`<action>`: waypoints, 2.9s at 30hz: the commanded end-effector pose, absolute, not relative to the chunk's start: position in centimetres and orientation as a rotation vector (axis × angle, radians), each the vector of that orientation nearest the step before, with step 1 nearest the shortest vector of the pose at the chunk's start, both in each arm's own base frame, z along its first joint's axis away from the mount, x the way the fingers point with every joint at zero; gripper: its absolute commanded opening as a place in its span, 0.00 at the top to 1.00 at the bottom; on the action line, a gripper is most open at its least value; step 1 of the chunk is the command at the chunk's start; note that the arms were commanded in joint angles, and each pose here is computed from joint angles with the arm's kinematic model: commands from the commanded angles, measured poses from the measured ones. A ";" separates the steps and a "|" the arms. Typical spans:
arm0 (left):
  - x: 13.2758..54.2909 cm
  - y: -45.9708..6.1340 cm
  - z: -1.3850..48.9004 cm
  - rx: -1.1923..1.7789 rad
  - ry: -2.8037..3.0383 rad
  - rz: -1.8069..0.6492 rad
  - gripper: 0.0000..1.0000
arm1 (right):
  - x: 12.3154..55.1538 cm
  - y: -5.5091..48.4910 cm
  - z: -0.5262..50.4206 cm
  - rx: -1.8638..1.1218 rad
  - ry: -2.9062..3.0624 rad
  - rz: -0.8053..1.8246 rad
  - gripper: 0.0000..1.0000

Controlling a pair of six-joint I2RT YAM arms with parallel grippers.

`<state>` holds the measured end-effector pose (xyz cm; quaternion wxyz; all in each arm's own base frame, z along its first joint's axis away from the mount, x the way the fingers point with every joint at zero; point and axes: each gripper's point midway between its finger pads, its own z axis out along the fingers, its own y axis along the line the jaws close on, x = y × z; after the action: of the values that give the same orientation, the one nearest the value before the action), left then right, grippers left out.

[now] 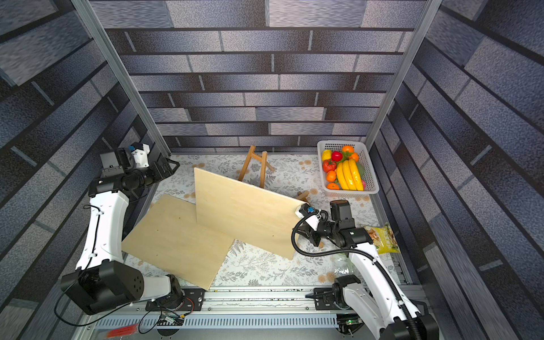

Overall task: Assemble the easel
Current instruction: Pick up the drawing board from the center of the board.

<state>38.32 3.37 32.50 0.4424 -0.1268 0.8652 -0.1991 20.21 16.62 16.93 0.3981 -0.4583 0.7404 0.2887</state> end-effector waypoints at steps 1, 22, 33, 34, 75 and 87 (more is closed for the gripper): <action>39.5 1.6 37.6 -0.286 2.109 -0.353 0.00 | 22.7 12.9 16.2 -1.145 1.952 0.359 1.00; 27.4 -19.3 32.3 1.260 2.366 -0.099 0.04 | 19.6 13.9 16.4 -1.251 1.853 0.433 1.00; 30.0 -20.1 32.5 1.577 2.157 0.255 0.05 | 17.9 13.6 15.1 -1.205 1.862 0.449 1.00; 31.0 -20.4 33.7 1.538 2.120 0.281 0.05 | 17.7 13.7 15.1 -1.214 1.859 0.453 1.00; 31.6 -24.5 35.3 1.718 1.890 0.237 0.21 | 17.0 14.4 15.0 -1.230 1.833 0.497 1.00; 31.9 -27.3 30.3 1.865 1.934 0.138 0.21 | 16.5 14.5 15.0 -1.255 1.818 0.504 1.00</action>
<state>31.96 -26.58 30.66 0.2259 0.6711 0.7026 0.0699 17.40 15.09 17.51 0.4599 -0.4959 0.7066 0.2082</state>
